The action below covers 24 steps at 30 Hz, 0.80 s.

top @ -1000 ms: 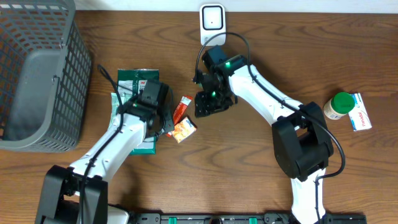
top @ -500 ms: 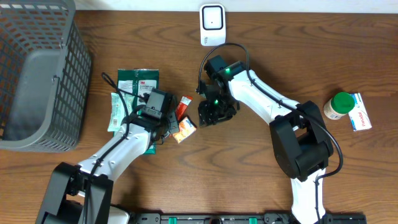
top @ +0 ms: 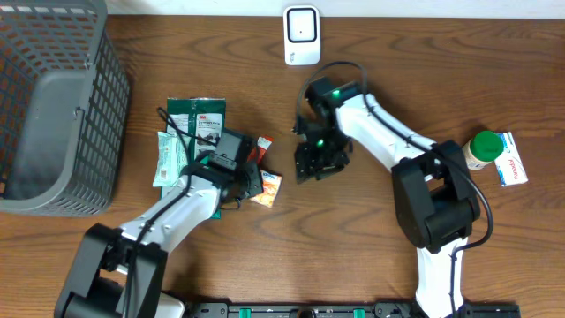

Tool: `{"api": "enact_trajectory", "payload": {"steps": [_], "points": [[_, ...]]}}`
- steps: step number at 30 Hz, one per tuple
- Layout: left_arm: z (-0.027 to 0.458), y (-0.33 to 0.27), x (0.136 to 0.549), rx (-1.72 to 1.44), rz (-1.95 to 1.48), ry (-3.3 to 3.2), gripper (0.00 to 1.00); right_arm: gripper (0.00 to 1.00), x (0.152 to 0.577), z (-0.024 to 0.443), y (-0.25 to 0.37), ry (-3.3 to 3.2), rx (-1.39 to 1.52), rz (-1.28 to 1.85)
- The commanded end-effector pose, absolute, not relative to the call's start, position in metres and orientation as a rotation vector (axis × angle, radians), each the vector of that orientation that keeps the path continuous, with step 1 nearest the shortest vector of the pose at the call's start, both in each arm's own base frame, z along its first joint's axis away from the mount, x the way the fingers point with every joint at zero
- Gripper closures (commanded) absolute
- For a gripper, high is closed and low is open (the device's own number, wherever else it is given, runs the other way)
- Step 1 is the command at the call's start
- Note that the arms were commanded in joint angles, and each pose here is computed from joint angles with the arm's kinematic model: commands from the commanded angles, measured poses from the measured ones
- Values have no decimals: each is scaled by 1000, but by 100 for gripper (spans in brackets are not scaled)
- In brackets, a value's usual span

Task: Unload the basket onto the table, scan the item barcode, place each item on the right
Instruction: 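Move the right gripper left over the orange-and-white Kleenex pack, then lower the right gripper and close it on the Kleenex pack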

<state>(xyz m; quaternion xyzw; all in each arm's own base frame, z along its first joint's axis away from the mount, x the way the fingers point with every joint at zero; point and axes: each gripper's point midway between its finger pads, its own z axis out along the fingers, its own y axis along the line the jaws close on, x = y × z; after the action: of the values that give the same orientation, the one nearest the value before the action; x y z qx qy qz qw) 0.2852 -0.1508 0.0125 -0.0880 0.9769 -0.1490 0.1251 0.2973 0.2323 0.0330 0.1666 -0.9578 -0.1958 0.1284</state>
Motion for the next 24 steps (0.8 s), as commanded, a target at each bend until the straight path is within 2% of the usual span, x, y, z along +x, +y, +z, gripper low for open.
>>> {"api": "enact_trajectory", "payload": {"steps": [1,11,20,24], "points": [[-1,-162,270,-277,-455,2907,92,51,299,32,215,-2762,459,-581],[13,-225,280,-120,-648,2772,92,52,308,40,177,-2723,354,-674],[27,-233,295,-102,-656,2717,92,54,307,56,166,-2654,339,-884],[25,-230,293,-108,-638,2730,92,59,301,57,172,-2623,332,-923]]}}
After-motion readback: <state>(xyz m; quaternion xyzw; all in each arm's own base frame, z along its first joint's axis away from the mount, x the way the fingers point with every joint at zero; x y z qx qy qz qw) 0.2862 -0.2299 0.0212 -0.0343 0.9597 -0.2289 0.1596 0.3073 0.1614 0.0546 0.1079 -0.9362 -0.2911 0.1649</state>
